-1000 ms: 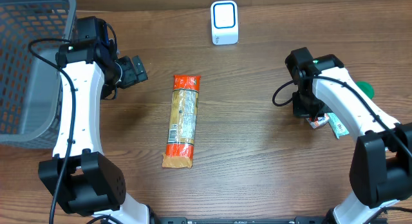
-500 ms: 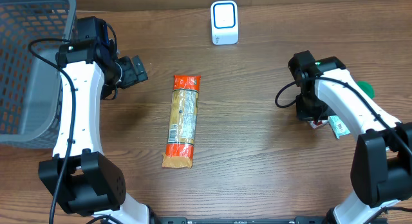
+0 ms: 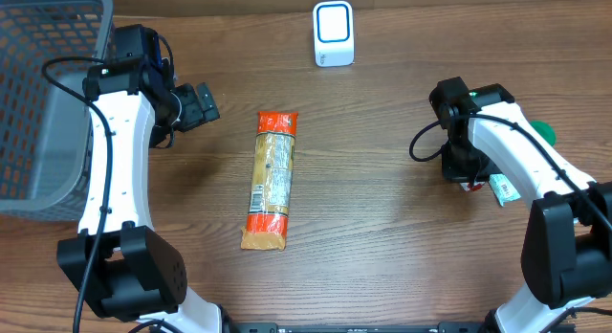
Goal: Scan the item barcode
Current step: 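Carry the red stick right and lower it near the jar, then release the red stick and move the right gripper to the spaghetti package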
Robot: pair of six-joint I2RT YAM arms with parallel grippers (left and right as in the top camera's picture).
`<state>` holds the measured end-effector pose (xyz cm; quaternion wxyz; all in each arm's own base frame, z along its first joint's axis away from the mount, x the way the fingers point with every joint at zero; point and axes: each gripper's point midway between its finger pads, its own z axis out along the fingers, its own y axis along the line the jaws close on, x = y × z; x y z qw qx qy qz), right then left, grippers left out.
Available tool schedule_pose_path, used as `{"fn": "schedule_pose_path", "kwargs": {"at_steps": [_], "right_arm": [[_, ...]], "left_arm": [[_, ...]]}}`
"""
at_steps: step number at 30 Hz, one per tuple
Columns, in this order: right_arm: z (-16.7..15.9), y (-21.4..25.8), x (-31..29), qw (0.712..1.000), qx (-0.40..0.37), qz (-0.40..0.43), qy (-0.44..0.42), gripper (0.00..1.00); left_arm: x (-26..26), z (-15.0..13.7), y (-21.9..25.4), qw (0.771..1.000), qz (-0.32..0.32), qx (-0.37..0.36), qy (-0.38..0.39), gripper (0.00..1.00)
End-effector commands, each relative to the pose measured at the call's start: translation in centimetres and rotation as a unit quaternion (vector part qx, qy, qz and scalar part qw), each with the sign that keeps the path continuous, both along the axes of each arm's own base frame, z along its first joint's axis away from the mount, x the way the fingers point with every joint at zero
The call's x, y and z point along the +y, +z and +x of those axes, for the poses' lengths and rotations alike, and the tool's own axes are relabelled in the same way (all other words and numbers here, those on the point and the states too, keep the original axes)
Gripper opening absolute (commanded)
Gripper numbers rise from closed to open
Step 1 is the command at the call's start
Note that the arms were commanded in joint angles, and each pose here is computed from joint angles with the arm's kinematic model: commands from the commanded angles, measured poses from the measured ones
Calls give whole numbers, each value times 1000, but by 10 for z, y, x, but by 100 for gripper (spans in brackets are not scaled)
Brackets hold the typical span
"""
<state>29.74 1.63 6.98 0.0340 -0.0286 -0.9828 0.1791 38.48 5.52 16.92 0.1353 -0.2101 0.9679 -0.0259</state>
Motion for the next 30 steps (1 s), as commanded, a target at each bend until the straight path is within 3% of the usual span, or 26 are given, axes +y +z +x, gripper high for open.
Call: {"fn": "schedule_pose_path", "kwargs": {"at_steps": [1,9,13,20,26,30], "right_arm": [[0,2,-2,1000,-3,-2,0,4],[-3,0,-1,1000,2,1,0,24],[-4,-7,-1,1000,1,3,-1,41],[13,-22,35,995,-36,98,-7,43],[23,-16,67,989,-63,131,-11,47],[26,-10,142,959,-66,276,-4,50]], "left_arm": [[0,3,4,1000,5,-6,-9,100],[0,3,4,1000,5,-6,-9,100],[0,3,4,1000,5,-6,-9,100],[0,3,4,1000,5,-6,-9,100],[0,3,4,1000,5,-6,-9,100],[0,3,4,1000,5,-6,-9,100]]}}
